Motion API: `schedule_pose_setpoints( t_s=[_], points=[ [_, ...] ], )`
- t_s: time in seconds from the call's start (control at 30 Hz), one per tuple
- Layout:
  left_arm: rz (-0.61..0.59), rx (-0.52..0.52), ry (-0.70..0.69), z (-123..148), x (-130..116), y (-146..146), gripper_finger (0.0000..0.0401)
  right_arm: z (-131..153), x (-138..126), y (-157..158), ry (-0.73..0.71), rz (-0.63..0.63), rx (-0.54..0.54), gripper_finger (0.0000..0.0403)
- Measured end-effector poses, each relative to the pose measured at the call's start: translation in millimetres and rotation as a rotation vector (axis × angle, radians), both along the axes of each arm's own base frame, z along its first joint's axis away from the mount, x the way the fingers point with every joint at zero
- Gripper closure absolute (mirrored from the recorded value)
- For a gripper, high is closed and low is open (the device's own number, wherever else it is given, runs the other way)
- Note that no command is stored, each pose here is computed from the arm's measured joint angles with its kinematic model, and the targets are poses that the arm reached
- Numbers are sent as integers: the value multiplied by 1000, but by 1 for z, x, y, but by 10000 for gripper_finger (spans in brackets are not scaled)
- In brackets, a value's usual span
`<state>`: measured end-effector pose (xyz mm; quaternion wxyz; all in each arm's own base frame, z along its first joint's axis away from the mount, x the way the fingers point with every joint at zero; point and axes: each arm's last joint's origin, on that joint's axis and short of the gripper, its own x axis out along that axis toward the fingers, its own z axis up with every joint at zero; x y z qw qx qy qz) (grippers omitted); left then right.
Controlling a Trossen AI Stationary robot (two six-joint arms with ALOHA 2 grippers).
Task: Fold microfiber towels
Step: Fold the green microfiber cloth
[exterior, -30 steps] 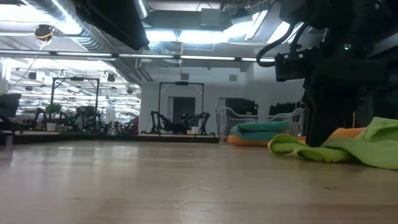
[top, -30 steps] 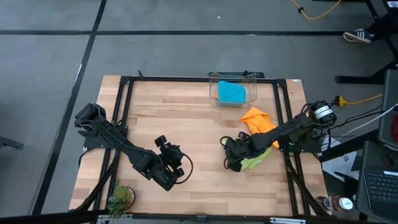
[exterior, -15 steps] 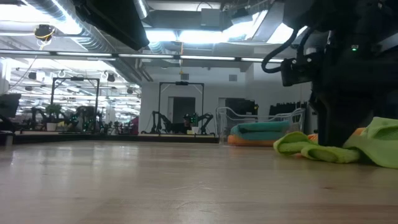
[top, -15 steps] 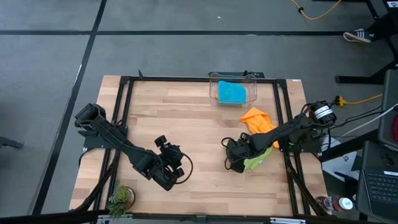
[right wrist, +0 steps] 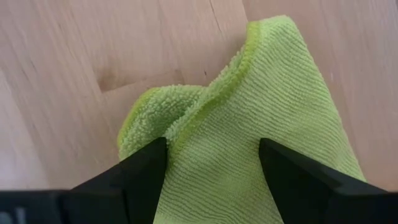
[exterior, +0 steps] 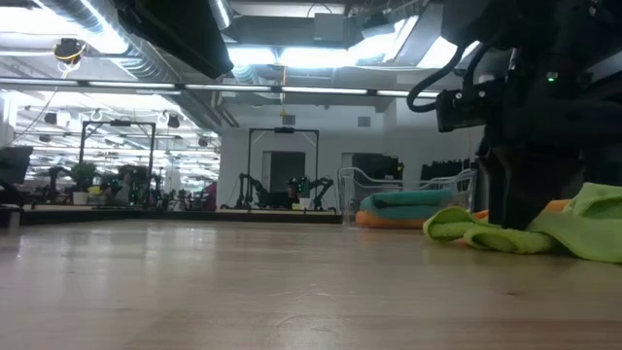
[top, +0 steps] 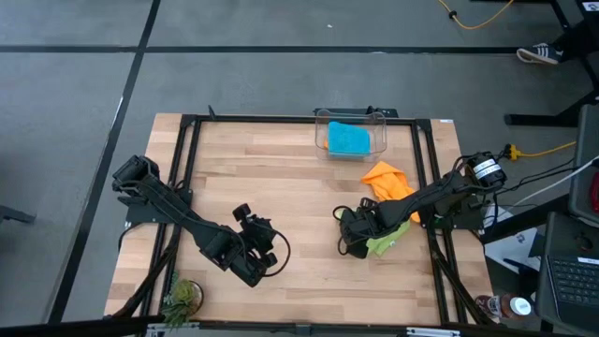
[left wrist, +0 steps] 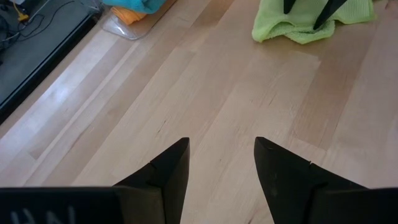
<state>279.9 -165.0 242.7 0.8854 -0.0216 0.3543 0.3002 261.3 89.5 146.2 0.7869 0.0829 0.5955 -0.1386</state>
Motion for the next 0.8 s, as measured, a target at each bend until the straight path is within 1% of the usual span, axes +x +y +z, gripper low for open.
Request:
schedule_pose_setpoints(
  t_s=[0.27, 0.47, 0.6, 0.7, 0.8],
  points=[
    [0, 0, 0, 0, 0, 0, 228, 0, 0, 0, 7, 52, -10, 144],
    [0, 0, 0, 0, 0, 0, 228, 0, -1, 3, 33, 43, 81, 144],
    [0, 0, 0, 0, 0, 0, 228, 0, -1, 3, 43, 49, 108, 144],
    [0, 0, 0, 0, 0, 0, 228, 0, -1, 3, 41, 47, 104, 144],
    [0, 0, 0, 0, 0, 0, 228, 0, -1, 2, 25, 35, 59, 144]
  ],
)
